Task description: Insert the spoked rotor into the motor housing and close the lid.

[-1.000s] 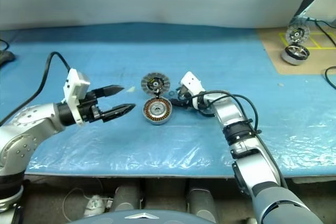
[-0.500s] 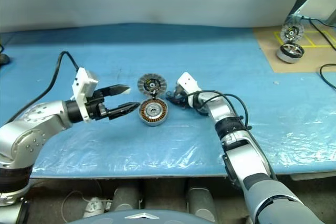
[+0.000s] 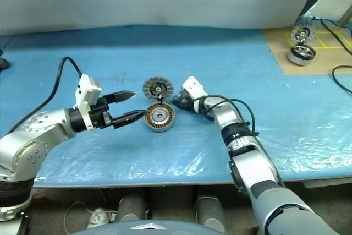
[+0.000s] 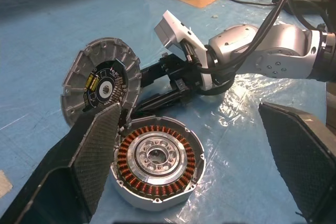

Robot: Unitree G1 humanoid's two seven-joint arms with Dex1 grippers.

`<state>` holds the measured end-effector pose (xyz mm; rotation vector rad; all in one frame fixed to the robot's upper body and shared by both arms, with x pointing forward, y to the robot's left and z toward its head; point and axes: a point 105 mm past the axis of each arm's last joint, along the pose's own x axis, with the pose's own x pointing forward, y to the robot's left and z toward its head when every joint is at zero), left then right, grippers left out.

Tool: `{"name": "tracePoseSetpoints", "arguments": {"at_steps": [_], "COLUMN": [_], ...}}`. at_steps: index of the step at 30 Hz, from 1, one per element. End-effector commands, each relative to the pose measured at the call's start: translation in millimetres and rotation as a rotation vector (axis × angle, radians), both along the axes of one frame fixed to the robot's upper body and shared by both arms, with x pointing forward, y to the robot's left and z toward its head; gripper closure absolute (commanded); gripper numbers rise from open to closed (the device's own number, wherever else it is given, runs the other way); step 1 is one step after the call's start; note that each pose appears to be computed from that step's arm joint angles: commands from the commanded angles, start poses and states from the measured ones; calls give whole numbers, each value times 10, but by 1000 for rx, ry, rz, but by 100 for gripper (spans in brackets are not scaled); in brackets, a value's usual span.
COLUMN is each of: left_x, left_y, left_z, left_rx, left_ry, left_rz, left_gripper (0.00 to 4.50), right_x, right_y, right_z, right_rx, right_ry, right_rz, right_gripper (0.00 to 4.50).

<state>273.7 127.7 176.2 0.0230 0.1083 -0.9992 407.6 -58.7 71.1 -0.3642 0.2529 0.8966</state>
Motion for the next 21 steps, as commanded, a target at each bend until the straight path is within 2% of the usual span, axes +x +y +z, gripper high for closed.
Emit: {"name": "tracePoseSetpoints", "arguments": {"at_steps": [1, 3, 4, 11, 19, 21], "left_x": [-56, -46, -35, 9, -53, -91], "left_y": [-106, -163, -180, -115, -98, -80], "left_z": [131, 175, 198, 279, 234, 206], "left_rx": [2, 3, 3, 1, 3, -1], "left_ry": [-48, -51, -52, -41, -21, -19], "left_rz": [-24, -28, -29, -24, -46, -40], "left_gripper": [0, 0, 0, 0, 0, 0], "right_x": [-33, -44, -60, -167, -452, -523], "right_y": [-48, -68, -75, -127, -95, -96], "right_z": [-158, -172, -180, -96, 258, 329], "right_rx": [-41, -48, -51, -70, -8, -44], "right_ry": [45, 49, 54, 6, -54, -80], "right_rz": [-16, -13, -4, 52, 141, 187], "right_gripper": [307, 376, 395, 394, 394, 394]}}
